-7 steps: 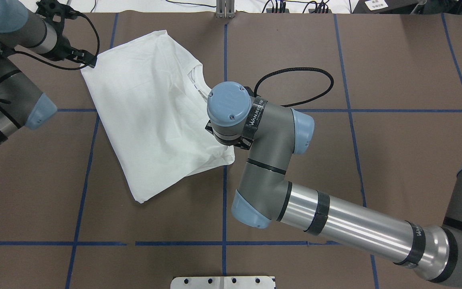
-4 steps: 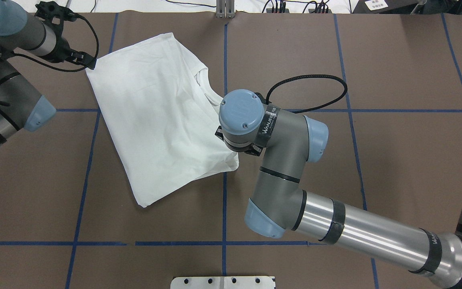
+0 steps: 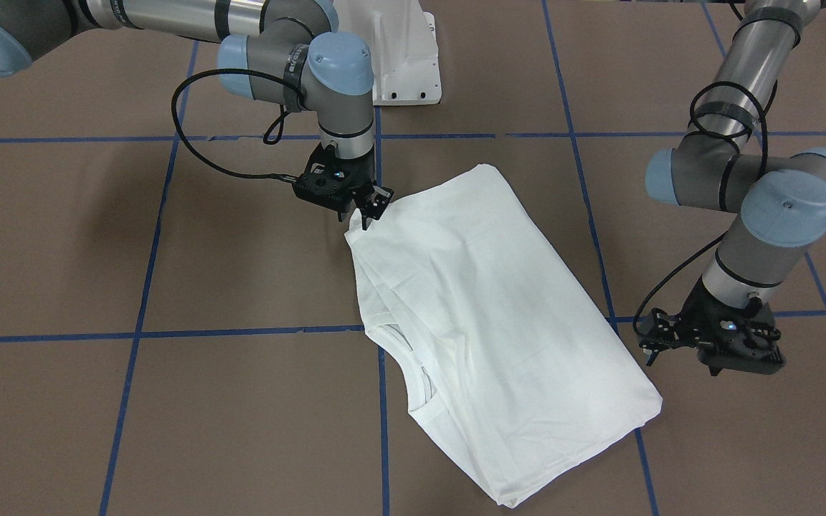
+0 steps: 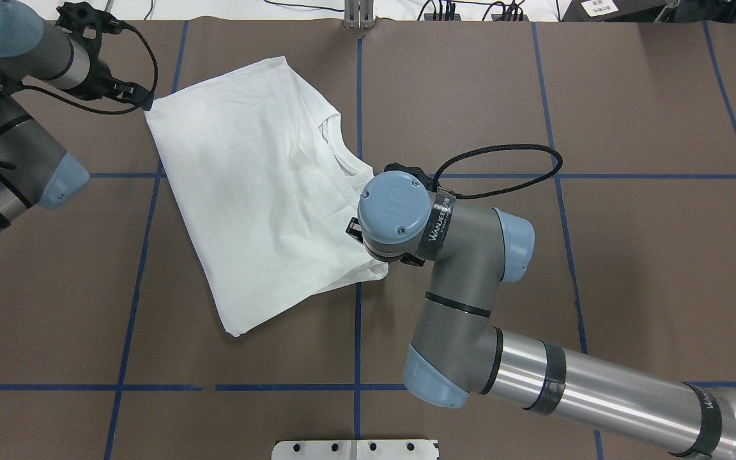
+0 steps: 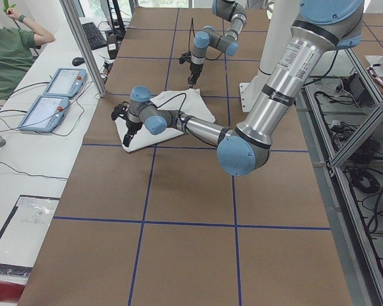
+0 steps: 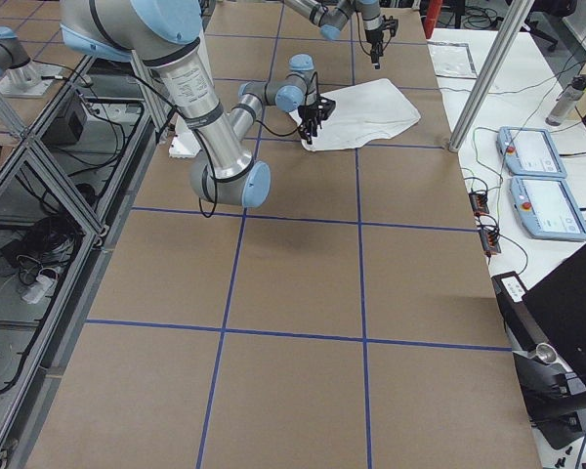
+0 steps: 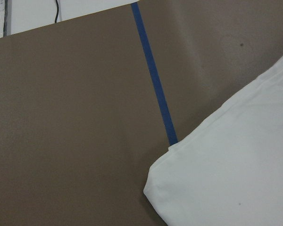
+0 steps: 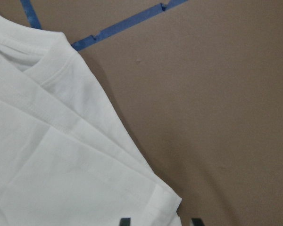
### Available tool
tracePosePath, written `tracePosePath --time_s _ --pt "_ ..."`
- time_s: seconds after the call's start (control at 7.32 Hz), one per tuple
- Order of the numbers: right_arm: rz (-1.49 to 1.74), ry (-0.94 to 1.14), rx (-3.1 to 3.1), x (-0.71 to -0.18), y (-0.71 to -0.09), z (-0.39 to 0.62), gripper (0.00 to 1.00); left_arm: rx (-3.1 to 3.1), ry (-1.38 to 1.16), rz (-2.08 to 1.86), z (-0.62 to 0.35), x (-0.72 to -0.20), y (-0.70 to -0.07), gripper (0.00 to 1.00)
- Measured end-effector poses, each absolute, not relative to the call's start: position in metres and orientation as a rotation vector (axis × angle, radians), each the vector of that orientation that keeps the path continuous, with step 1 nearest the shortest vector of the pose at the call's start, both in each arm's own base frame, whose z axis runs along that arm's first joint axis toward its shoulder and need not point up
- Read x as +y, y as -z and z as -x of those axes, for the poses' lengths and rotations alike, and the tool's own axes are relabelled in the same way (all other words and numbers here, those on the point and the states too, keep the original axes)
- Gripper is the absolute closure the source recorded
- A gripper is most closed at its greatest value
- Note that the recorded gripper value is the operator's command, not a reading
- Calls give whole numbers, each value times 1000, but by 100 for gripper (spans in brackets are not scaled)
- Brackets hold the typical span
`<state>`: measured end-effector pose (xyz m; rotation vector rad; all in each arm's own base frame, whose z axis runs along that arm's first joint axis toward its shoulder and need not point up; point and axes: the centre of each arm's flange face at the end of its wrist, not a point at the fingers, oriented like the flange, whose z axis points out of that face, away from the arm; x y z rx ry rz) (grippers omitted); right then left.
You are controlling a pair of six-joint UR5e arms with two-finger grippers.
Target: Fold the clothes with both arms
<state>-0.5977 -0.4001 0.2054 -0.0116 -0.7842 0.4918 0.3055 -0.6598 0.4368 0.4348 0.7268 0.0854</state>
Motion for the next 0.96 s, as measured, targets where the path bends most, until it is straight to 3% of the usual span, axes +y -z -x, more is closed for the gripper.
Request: tracePosePath --time_s 0.41,0.68,0.96 --pt "44 -560 -781 -377 -208 616 2 727 -84 -434 -305 -660 -437 0" --pt "41 -614 -771 -371 -213 625 10 728 -81 -433 -305 -660 -437 0" --pt "24 -646 -756 -371 -219 632 40 730 -79 -435 -305 -660 -436 0"
